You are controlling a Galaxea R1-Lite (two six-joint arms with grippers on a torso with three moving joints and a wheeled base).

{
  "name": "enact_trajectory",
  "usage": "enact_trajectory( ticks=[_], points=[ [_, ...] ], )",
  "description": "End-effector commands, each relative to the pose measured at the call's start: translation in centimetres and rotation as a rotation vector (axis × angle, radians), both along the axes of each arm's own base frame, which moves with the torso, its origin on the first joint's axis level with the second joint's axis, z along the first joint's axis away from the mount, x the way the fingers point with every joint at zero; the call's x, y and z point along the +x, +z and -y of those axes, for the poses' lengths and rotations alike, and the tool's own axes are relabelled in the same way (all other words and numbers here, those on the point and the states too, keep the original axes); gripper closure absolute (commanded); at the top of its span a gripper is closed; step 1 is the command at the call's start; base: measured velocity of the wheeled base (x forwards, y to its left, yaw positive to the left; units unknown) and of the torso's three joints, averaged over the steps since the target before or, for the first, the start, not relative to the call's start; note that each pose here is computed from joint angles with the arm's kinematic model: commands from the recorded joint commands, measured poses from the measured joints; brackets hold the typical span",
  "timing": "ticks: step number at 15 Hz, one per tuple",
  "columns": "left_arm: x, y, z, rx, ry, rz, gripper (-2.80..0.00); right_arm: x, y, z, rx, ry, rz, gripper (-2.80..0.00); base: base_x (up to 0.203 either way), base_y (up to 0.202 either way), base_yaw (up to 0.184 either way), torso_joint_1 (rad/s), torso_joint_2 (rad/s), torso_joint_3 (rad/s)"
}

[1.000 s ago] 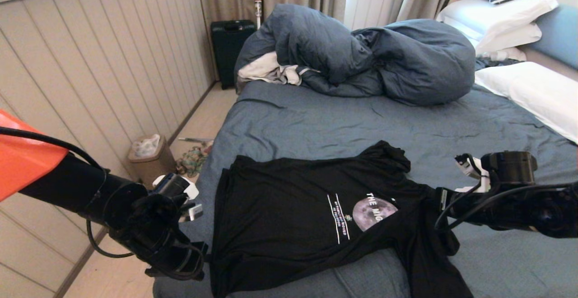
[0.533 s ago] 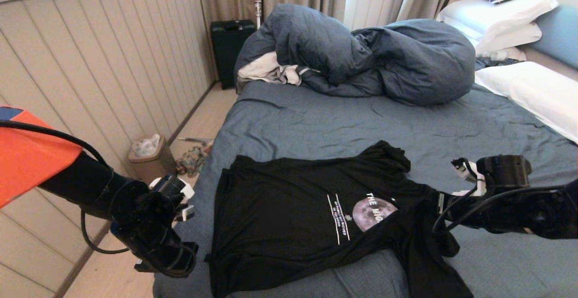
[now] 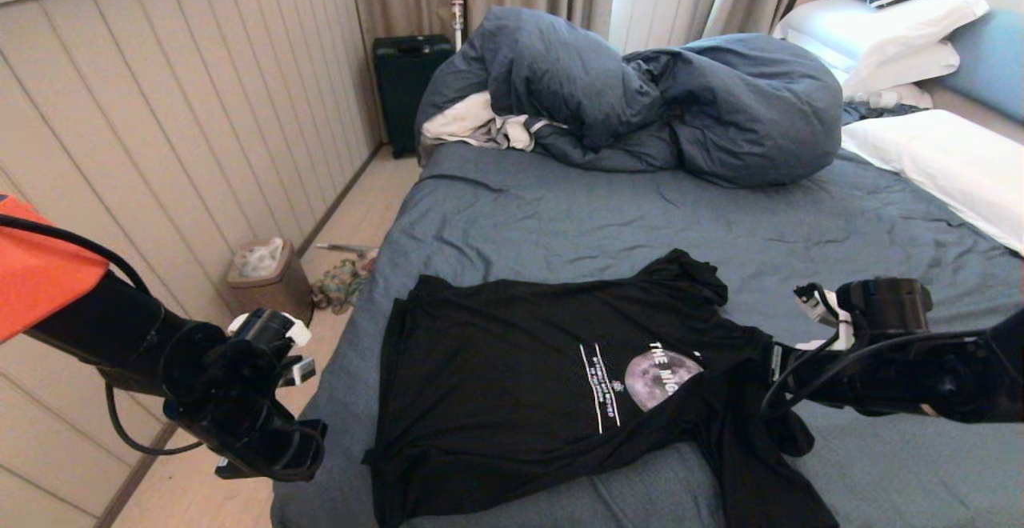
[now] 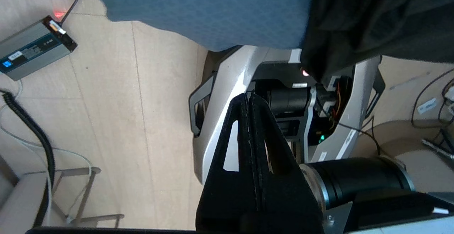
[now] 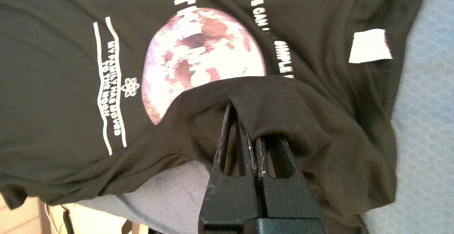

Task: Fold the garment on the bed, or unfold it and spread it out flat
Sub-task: Fold the black T-shirt

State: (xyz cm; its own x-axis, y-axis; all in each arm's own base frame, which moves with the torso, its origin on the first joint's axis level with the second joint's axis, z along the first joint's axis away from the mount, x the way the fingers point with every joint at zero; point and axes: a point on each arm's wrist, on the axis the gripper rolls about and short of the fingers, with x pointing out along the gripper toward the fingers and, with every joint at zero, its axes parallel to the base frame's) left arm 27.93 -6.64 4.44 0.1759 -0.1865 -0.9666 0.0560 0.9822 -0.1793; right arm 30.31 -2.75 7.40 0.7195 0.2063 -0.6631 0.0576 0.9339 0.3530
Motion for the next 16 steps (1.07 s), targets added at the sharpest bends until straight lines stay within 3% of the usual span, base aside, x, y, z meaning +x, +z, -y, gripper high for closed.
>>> enact_trajectory(
  ticks=[1, 3, 7, 10, 16],
  points=[
    [-0.2, 0.1, -1.0, -0.001, 0.034, 0.006, 0.00, -0.2, -0.2, 0.0, 0.005, 0.000, -0.007, 0.00, 0.000, 0.000, 0.000, 0.000, 0.00, 0.000],
    [0.3, -0.7, -2.4, 0.001, 0.073, 0.019, 0.00, -0.8, -0.5, 0.1, 0.002, -0.006, -0.016, 0.00, 0.000, 0.000, 0.000, 0.000, 0.00, 0.000],
    [-0.8, -1.9, -2.5, 0.011, 0.027, 0.042, 0.00, -0.4, 0.6, 2.3, -0.011, -0.074, 0.031, 0.00, 0.000, 0.000, 0.000, 0.000, 0.00, 0.000],
    [-1.4, -3.0, -2.5, 0.016, 0.012, -0.006, 0.00, -0.3, 0.6, 2.6, -0.011, -0.082, 0.031, 0.00, 0.000, 0.000, 0.000, 0.000, 0.00, 0.000],
    [-2.9, -2.1, -0.8, 0.009, -0.063, 0.024, 0.00, -0.2, -0.1, 3.3, -0.011, -0.110, 0.003, 0.00, 0.000, 0.000, 0.000, 0.000, 0.00, 0.000]
  ],
)
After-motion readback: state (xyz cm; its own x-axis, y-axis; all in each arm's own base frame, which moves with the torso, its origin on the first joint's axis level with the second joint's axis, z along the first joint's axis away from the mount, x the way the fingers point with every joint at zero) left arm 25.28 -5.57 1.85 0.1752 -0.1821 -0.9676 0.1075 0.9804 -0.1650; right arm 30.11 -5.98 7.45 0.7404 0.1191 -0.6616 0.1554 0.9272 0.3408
